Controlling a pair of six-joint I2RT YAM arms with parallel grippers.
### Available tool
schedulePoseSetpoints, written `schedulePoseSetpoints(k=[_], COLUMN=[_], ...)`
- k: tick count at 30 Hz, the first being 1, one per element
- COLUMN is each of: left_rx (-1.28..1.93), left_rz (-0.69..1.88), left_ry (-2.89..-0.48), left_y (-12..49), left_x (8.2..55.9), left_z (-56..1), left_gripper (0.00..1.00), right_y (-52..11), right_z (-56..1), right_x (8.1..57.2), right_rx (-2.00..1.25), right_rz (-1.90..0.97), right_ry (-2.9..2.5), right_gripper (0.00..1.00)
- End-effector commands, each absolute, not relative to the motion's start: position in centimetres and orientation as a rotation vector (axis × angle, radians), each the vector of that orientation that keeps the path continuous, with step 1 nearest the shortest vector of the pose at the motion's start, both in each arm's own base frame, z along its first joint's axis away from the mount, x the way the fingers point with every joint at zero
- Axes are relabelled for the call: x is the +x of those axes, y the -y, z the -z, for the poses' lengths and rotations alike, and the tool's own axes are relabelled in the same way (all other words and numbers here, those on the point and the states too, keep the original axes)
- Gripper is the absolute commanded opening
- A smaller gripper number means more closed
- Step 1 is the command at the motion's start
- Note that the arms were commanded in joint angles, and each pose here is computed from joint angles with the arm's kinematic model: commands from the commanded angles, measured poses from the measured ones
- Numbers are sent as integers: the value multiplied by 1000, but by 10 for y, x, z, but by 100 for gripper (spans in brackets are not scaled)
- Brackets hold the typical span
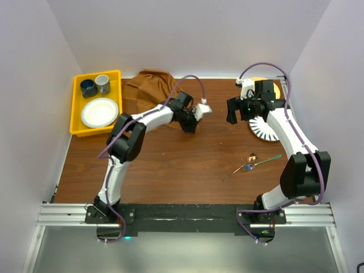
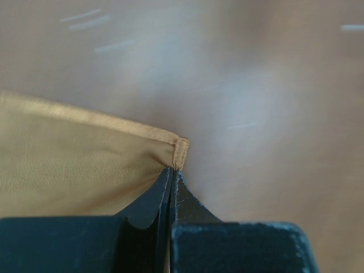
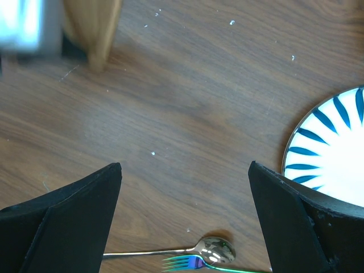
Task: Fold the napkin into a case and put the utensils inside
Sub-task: Move the crumpled napkin to the corner of the board, then pick up the crumpled napkin from the center of the board.
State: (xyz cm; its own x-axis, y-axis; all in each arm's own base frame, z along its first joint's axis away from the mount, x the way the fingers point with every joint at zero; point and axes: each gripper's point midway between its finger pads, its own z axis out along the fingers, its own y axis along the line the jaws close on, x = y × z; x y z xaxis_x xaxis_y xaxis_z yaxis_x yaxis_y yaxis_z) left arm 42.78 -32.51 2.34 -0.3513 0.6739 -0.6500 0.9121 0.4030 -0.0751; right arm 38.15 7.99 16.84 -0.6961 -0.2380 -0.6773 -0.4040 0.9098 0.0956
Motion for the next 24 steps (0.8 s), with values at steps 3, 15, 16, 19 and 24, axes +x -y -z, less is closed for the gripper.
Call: schedulePoseSetpoints(k=[3,15,16,19,24], left_rx=[1403,975,945,844,684], left_rz=[953,903,875,850,832], left_ry=[-2139,-2029,-2059,-2124,-2181], left_y=[346,189,170,136,102], left_x=[341,361,360,358,360], left_z=[-53,-161,-157,-145,-137], left_gripper=[0,38,40,41,43], right_y=[-91,-178,-194,-230,-286], right_z=[-179,-138,-136,-134,-115], right_x=[394,371,365,358,345], right_rx=[-474,-835,-894,-1034,-1280], right_rz=[-370,-467,-464,-459,-374], right_ry=[-2324,-2290,-2271,-2200,-2100], right_gripper=[98,90,89,77,61])
